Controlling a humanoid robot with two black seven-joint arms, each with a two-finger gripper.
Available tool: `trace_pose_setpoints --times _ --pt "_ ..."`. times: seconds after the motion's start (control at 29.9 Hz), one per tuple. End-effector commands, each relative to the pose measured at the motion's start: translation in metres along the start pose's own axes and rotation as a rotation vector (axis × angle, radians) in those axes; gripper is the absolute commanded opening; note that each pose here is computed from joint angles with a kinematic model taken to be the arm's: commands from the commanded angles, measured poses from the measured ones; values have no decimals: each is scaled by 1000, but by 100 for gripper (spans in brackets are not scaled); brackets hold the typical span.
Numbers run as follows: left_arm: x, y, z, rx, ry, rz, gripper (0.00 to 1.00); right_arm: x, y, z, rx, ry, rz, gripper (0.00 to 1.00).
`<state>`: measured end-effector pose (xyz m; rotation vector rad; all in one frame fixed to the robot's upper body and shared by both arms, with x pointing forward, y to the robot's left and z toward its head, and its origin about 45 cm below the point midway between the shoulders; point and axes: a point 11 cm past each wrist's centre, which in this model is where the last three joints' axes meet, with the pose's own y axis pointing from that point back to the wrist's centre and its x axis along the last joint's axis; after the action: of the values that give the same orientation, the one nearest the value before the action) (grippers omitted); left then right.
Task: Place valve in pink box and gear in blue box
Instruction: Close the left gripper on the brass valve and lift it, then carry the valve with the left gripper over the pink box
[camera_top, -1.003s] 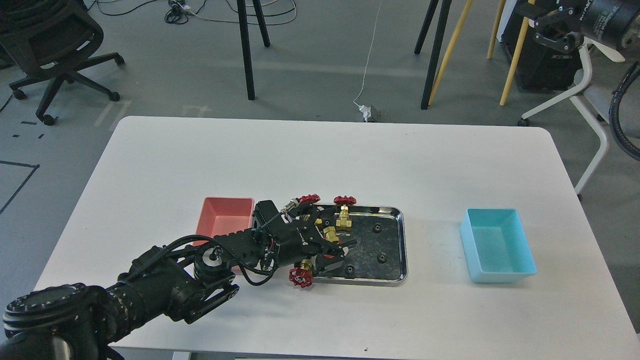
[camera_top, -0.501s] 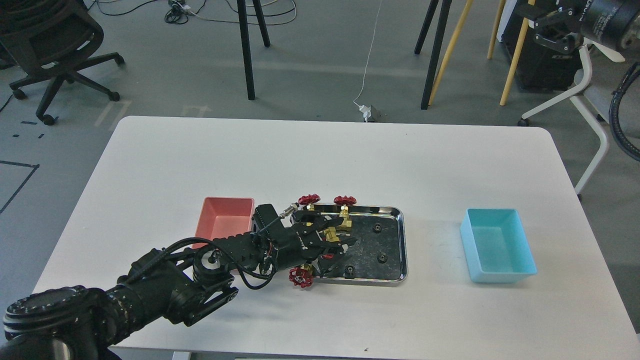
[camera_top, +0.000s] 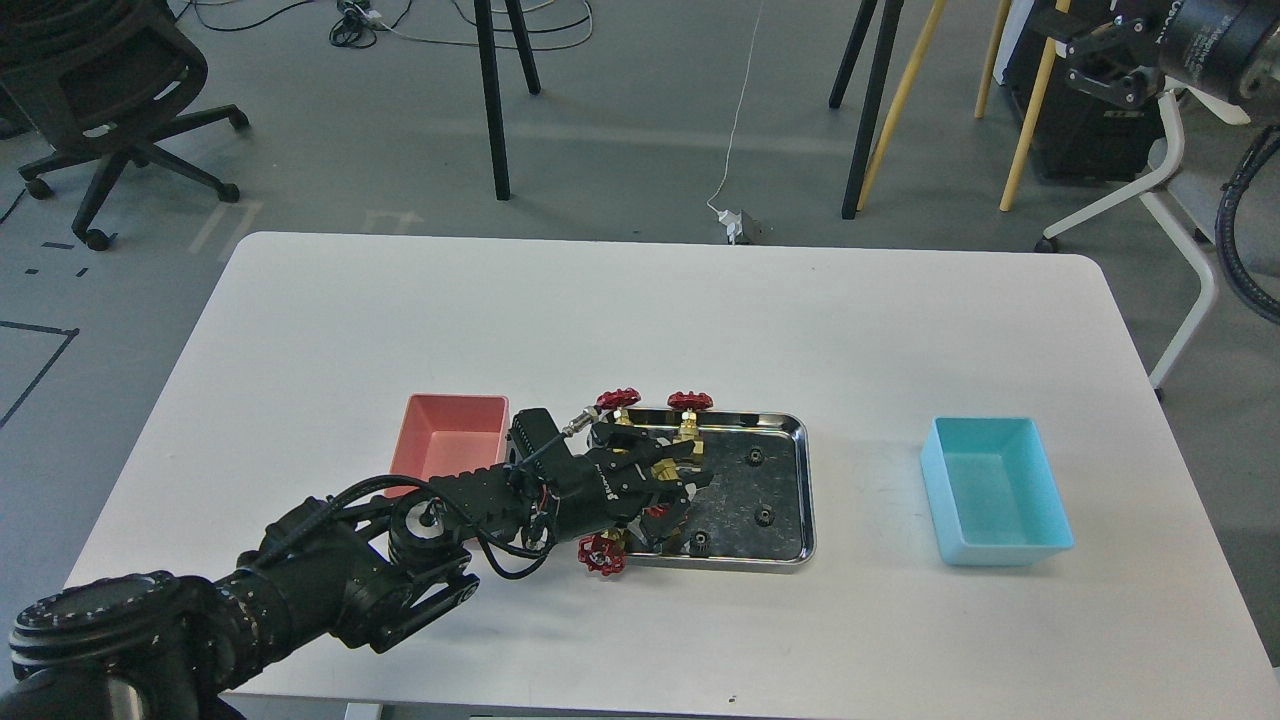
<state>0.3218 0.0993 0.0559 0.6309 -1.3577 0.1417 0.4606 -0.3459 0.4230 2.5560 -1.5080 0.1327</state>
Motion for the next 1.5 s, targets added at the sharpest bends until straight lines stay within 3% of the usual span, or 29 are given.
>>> trace_pose_setpoints --times 0.0,0.17,0.3,0.53,0.74,0.9,1.47 --pt "6 -2 -1 4 1 16 13 -1 -1 0 0 -1 -2 99" --pt "20 3 -10 4 -22 41 13 -1 -1 1 -1 -1 -3 99" --pt "57 24 -44 60 4 77 13 -1 -1 -1 2 0 -3 99" --pt "89 90 -91 143 -10 85 13 -1 -2 1 -1 -2 -2 99" --pt "72 152 -107 208 -20 22 13 -2 -2 2 -2 -4 -2 99" --pt "59 179 -111 247 -3 -4 13 -1 -2 3 -5 -5 -1 99" --pt "-11 196 -105 351 110 2 13 -5 -6 7 -10 -10 4 99"
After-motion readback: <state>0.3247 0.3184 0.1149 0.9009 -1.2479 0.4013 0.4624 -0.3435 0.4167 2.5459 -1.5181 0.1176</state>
